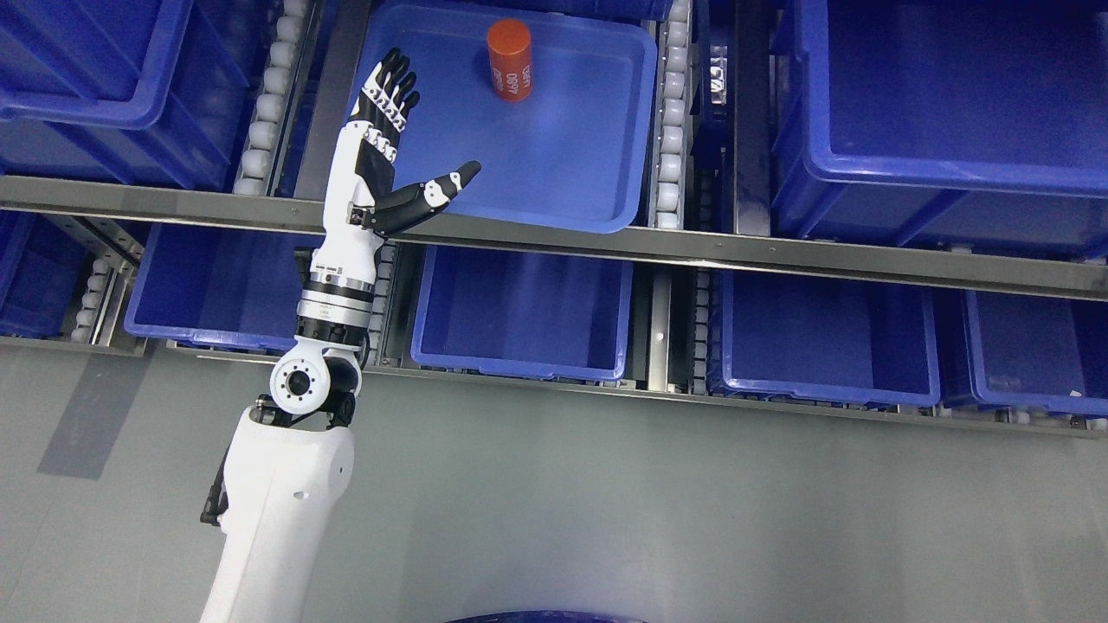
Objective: Grab orange capacitor from left shelf to right desk
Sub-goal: 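Reach the open left hand toward the orange capacitor in the blue bin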
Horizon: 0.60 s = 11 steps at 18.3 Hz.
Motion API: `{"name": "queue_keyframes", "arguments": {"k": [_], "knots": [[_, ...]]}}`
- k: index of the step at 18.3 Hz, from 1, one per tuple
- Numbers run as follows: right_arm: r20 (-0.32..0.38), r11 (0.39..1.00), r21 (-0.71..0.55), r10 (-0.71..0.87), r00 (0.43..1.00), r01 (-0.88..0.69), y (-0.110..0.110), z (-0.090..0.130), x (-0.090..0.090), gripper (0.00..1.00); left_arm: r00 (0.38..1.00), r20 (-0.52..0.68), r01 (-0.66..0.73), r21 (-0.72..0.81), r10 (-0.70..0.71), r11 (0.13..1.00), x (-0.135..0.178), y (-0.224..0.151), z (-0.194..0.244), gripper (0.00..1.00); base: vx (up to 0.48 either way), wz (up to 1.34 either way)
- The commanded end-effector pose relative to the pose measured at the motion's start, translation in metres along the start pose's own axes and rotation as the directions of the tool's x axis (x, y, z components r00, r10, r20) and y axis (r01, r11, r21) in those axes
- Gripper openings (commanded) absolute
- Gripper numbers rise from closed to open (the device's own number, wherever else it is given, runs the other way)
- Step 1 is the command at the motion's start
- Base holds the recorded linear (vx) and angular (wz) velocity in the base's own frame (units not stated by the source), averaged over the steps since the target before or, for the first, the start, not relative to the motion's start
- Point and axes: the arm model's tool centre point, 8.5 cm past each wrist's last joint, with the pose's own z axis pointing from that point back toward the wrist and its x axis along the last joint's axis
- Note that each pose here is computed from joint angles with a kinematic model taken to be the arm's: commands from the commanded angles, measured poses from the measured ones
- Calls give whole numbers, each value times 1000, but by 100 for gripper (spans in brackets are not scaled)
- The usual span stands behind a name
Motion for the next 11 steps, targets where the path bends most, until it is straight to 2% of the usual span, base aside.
{"name": "queue_keyframes", "arguments": {"k": [1,6,11], "knots": [[-11,1000,-14,-11,1000,11,-11,0,-14,100,1000,-17,10,-40,-11,999,-2,-7,0,100,232,-63],[-11,1000,-13,-11,1000,11,-11,0,-14,100,995,-99,30,-30,-33,999,-14,0,0,100,228,-35],[-11,1000,-13,-13,1000,13,-11,0,-14,100,978,-180,94,-63,-104,994,-35,3,-6,100,120,-23]]}}
